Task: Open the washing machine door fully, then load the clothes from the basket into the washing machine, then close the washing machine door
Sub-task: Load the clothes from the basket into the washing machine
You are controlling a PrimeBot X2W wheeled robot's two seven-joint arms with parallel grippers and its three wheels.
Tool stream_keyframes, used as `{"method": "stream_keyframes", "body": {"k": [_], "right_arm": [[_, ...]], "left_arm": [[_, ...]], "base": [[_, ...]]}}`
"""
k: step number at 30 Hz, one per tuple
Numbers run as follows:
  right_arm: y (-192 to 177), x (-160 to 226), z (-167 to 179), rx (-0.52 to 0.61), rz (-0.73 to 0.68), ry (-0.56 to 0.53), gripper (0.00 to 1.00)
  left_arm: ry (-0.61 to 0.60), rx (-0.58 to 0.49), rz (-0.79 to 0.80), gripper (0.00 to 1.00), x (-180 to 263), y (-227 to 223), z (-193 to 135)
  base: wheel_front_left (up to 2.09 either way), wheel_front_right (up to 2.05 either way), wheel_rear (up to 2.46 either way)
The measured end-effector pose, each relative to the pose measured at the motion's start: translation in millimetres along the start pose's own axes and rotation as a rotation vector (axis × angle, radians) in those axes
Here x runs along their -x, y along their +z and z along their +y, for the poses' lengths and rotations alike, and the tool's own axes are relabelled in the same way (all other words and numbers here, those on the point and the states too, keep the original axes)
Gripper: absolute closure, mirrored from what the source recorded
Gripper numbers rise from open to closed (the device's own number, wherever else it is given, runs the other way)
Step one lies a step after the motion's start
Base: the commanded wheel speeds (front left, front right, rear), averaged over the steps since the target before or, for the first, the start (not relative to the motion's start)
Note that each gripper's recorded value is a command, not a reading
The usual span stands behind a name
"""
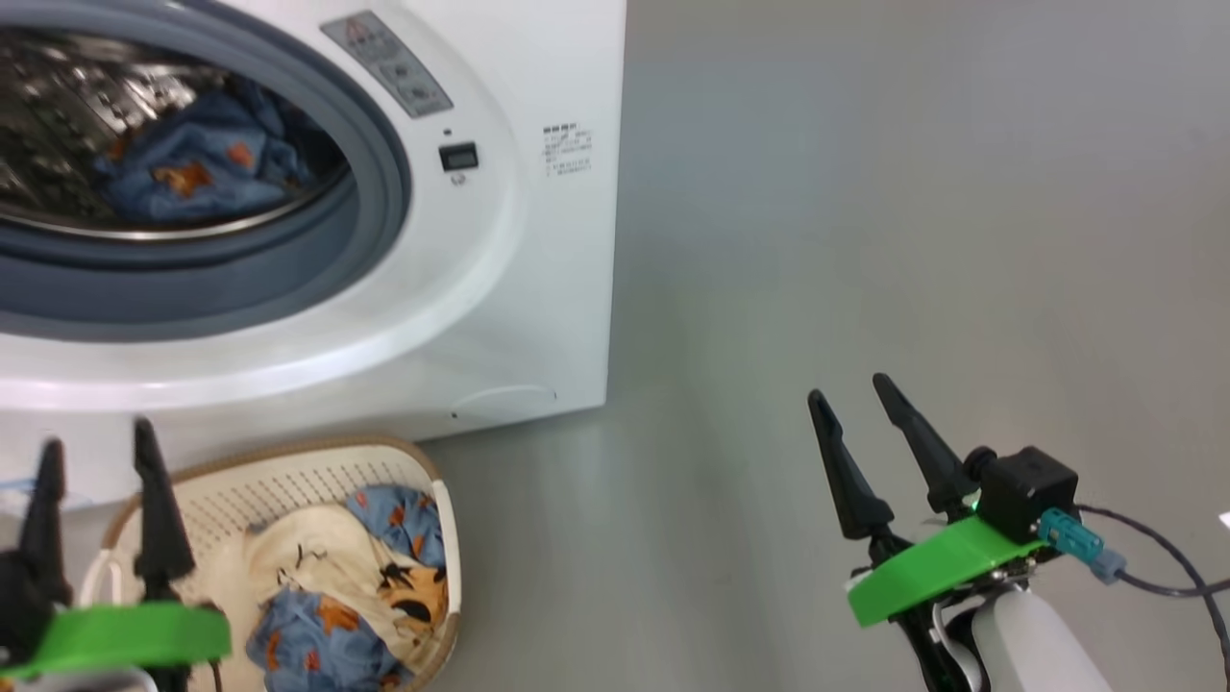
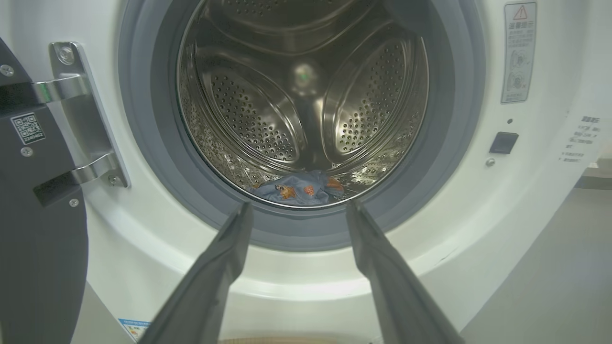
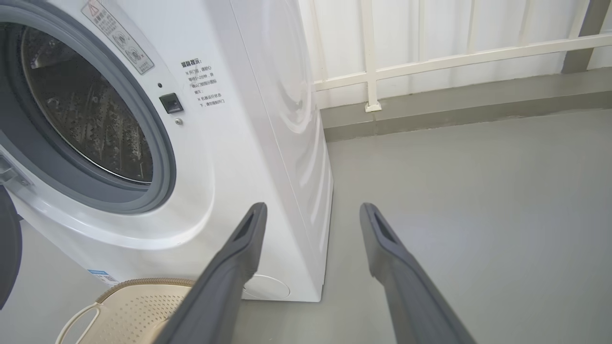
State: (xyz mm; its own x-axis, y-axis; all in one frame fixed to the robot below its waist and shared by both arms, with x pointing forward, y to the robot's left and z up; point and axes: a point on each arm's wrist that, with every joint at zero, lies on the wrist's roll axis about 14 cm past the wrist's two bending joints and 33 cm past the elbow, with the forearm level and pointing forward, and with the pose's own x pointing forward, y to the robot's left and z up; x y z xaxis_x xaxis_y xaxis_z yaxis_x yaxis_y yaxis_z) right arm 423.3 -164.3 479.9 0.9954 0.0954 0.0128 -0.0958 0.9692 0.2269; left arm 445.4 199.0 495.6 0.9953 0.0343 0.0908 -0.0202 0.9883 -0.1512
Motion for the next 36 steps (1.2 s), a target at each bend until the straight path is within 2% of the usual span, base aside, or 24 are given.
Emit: {"method": "stream_keyframes", "body": {"k": [13, 19, 36], "right_arm": [[18, 31, 5, 0.054, -0.042, 0.003, 0.00], [29, 36, 7, 0.064, -0.072, 0.007, 0.00], [30, 38, 11, 0.068, -0.079, 0.016, 0.00]], "left_arm": [[-0.009, -0.010, 0.026, 0.00, 55, 6, -2], [0.002, -0.054, 0.043, 0.00, 74, 5, 0], [0.052, -0.061, 0.050, 0.00, 87, 5, 3]], "base": [[0.00, 0.00, 0.00], [0.00, 0.00, 0.00], [0.00, 0.00, 0.00]]}}
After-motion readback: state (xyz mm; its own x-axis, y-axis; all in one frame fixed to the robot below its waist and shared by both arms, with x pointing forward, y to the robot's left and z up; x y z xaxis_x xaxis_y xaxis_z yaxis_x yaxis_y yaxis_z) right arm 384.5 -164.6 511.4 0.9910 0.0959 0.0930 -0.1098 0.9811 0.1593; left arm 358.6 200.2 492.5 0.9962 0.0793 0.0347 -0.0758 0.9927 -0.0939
